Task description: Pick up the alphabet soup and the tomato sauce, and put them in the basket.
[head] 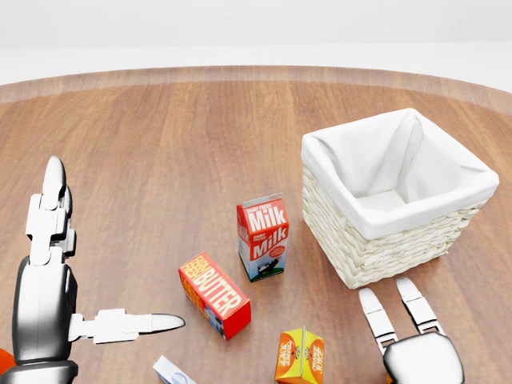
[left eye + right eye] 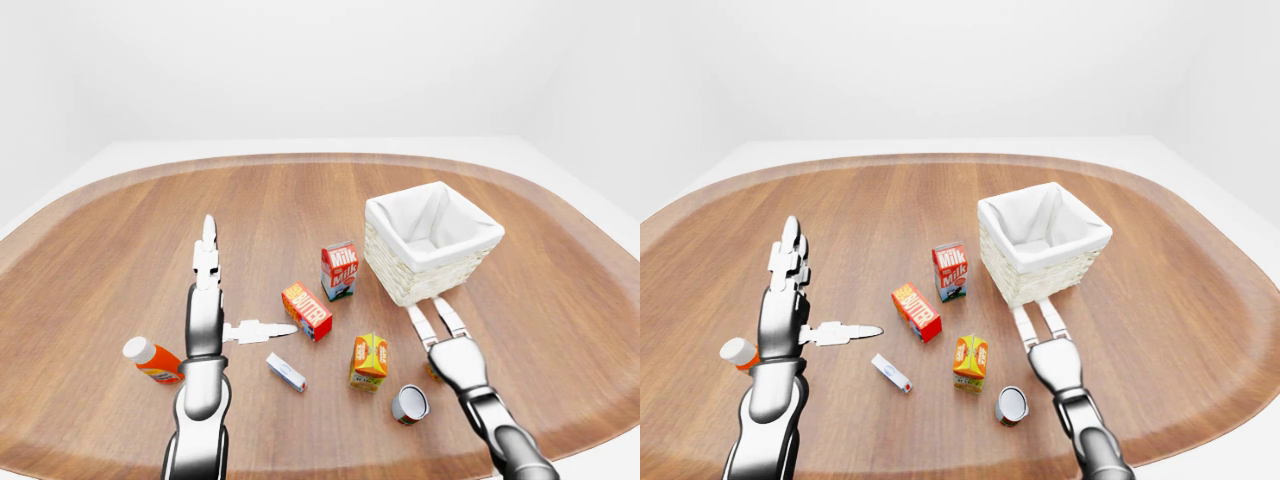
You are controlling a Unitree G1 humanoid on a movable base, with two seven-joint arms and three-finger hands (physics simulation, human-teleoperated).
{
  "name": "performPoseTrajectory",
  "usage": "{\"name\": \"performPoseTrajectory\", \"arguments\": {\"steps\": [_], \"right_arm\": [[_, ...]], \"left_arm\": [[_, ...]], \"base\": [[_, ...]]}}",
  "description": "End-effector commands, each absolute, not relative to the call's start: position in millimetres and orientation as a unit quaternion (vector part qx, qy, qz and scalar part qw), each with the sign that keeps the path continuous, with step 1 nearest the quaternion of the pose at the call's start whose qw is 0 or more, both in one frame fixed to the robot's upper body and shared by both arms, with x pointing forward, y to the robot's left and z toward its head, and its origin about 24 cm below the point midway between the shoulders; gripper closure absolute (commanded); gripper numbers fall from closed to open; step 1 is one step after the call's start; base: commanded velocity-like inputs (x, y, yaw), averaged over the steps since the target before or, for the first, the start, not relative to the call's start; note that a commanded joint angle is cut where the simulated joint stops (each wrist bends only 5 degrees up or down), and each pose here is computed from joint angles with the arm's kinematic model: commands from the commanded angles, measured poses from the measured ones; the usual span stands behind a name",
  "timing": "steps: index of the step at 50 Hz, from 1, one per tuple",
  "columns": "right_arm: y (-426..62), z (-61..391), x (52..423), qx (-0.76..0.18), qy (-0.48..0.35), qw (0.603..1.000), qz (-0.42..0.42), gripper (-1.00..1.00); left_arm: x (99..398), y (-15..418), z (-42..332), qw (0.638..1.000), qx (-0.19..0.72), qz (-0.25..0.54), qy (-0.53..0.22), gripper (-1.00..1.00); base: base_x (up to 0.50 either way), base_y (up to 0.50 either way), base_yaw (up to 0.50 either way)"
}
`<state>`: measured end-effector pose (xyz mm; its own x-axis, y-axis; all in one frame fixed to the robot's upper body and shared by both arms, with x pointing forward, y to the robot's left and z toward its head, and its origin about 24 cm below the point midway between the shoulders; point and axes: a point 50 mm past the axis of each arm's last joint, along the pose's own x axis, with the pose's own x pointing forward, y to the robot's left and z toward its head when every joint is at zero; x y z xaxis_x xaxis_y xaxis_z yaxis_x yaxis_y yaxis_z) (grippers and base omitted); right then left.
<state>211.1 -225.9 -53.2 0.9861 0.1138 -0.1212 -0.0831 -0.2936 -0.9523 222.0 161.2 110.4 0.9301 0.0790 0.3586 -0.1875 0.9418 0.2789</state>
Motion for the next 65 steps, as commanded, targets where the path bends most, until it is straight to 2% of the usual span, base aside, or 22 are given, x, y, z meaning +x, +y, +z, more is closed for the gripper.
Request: {"name": "performPoseTrajectory", "arguments": {"steps": [1, 32, 33, 34, 36, 52, 65], "right_arm": [[-230.8, -57.2, 211.7, -0.803, 0.002, 0.589, 0.091, -1.0], [-235.7, -65.6, 214.8, -0.803, 0.024, 0.585, 0.11, -1.0], [-235.1, -66.7, 214.8, -0.804, 0.025, 0.584, 0.113, -0.45], [-234.9, -67.3, 214.7, -0.804, 0.026, 0.584, 0.115, -0.06], [-234.8, -67.8, 215.1, -0.803, 0.027, 0.583, 0.116, 1.0], [-234.0, -62.9, 212.3, -0.801, 0.017, 0.589, 0.103, 1.0], [-238.0, -40.0, 214.9, -0.799, -0.011, 0.6, 0.048, 1.0]], "left_arm": [[221.5, 161.4, 111.2, 0.97, 0.157, 0.069, -0.175, -1.0], [221.5, 161.4, 111.2, 0.97, 0.157, 0.069, -0.175, -1.0], [221.5, 161.4, 111.2, 0.97, 0.157, 0.069, -0.175, -1.0], [221.5, 161.4, 111.2, 0.97, 0.157, 0.069, -0.175, -1.0], [221.5, 161.4, 111.2, 0.97, 0.157, 0.069, -0.175, -1.0], [221.5, 161.4, 111.2, 0.97, 0.157, 0.068, -0.175, -1.0], [221.5, 161.4, 111.2, 0.97, 0.157, 0.069, -0.175, -1.0]], "base": [[0.0, 0.0, 0.0], [0.0, 0.0, 0.0], [0.0, 0.0, 0.0], [0.0, 0.0, 0.0], [0.0, 0.0, 0.0], [0.0, 0.0, 0.0], [0.0, 0.0, 0.0]]}}
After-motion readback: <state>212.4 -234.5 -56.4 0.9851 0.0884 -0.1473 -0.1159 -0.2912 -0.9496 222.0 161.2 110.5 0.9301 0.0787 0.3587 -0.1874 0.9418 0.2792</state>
